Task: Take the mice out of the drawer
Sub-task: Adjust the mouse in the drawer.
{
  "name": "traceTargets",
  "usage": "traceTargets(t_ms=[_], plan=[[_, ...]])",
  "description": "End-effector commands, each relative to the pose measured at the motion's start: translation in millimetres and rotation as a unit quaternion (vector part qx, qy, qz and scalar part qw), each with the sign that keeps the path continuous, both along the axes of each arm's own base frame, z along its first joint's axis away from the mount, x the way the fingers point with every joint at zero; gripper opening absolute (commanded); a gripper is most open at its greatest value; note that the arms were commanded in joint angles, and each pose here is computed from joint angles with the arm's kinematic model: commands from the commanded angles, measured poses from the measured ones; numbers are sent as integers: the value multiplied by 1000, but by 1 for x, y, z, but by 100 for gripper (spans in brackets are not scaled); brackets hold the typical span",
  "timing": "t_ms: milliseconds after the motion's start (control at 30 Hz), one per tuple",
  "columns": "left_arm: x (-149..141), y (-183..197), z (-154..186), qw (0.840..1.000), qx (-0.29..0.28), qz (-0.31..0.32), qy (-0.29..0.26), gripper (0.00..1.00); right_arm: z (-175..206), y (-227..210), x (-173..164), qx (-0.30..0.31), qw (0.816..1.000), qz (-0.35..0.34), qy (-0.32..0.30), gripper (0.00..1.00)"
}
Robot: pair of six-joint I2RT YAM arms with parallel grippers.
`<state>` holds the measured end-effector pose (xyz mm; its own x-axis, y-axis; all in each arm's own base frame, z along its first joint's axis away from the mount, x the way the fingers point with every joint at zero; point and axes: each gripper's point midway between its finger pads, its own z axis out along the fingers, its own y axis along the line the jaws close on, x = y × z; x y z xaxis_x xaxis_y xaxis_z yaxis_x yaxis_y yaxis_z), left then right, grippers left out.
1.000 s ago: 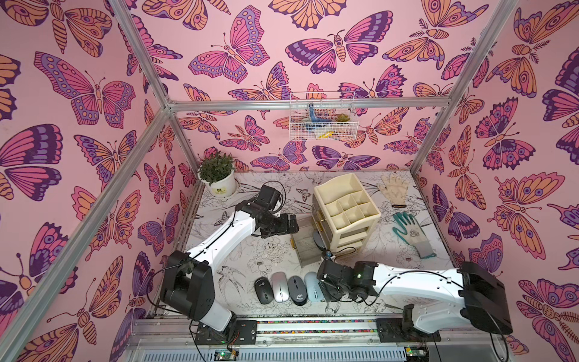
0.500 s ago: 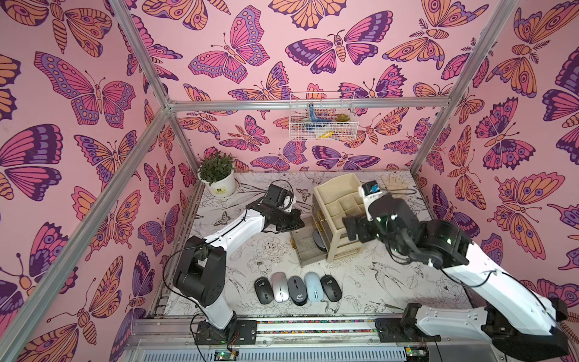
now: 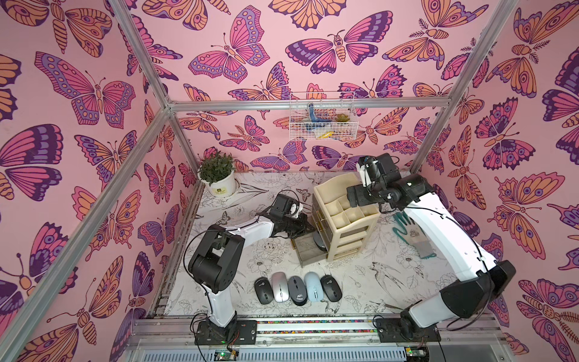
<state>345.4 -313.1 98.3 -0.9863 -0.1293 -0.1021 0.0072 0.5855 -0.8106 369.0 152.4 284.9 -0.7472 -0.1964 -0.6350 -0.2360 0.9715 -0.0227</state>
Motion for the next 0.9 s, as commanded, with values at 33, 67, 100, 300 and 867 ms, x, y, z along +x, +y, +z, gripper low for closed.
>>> traceTargets(t_ms=[33,67,100,300,867], plan=[[3,-13,-10,998,-43,27,36,0,-4,7,4,12,1000,16,6,97],[4,-17,-11,997,-50,30,41,0,-7,8,3,12,1000,17,10,97],[4,-22,-10,996,-65,28,44,0,-11,7,2,11,1000,17,15,97],[-3,-52,-9,989,-126,21,82,0,-29,6,1,6,999,15,31,97],[-25,-58,-65,982,-43,94,155,0,-54,10,1,7,998,17,58,97]])
